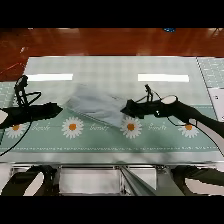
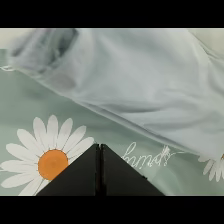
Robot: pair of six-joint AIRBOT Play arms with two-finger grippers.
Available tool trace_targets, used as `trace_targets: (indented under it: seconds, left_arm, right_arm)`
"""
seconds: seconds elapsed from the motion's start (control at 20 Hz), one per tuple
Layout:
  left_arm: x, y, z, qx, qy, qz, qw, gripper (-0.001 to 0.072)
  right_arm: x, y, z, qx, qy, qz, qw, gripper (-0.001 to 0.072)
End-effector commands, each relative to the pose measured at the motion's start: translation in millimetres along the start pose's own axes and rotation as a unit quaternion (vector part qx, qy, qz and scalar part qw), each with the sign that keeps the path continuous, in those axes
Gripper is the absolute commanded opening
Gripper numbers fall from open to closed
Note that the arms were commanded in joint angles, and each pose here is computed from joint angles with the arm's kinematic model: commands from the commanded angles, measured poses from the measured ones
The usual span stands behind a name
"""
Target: Fold the shirts.
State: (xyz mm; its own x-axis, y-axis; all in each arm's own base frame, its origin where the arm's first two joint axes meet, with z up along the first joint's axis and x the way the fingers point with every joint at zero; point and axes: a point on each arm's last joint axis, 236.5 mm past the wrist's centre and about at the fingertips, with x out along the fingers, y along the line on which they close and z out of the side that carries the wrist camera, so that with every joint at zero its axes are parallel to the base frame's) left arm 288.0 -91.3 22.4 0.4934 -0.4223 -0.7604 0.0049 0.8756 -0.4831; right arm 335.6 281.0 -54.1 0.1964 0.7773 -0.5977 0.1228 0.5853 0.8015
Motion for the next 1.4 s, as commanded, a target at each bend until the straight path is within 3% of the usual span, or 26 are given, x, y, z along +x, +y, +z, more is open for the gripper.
trace_targets:
  seconds: [0.0, 0.3, 0.5, 0.9, 1.35]
  left_arm:
    - [0.9, 1.1, 1.8, -0.001, -0.005, 0.001, 1.000, 0.0018]
    - [1.3, 1.5, 1.2, -0.001, -0.004, 0.002, 1.000, 0.0018]
    - [1.3, 1.4, 0.9, -0.001, -0.003, 0.001, 1.000, 0.0018]
    - [1.3, 1.1, -1.5, -0.001, 0.002, 0.001, 1.000, 0.0018]
    - [1.2, 1.1, -1.1, -0.001, 0.001, 0.001, 1.000, 0.0018]
  right_arm:
    - [-10.3, 69.0, 24.7, -0.105, 0.008, 0.016, 0.994, 0.0028]
    - [-97.5, 176.4, 101.7, -0.236, -0.094, -0.032, 0.967, 0.0028]
    - [-174.2, 183.3, 137.4, -0.240, -0.136, -0.064, 0.959, 0.0028]
    - [-362.9, 114.0, 177.0, -0.128, -0.255, -0.117, 0.951, 0.0028]
    - [-498.9, 8.7, 94.8, 0.037, -0.305, -0.230, 0.923, 0.0027]
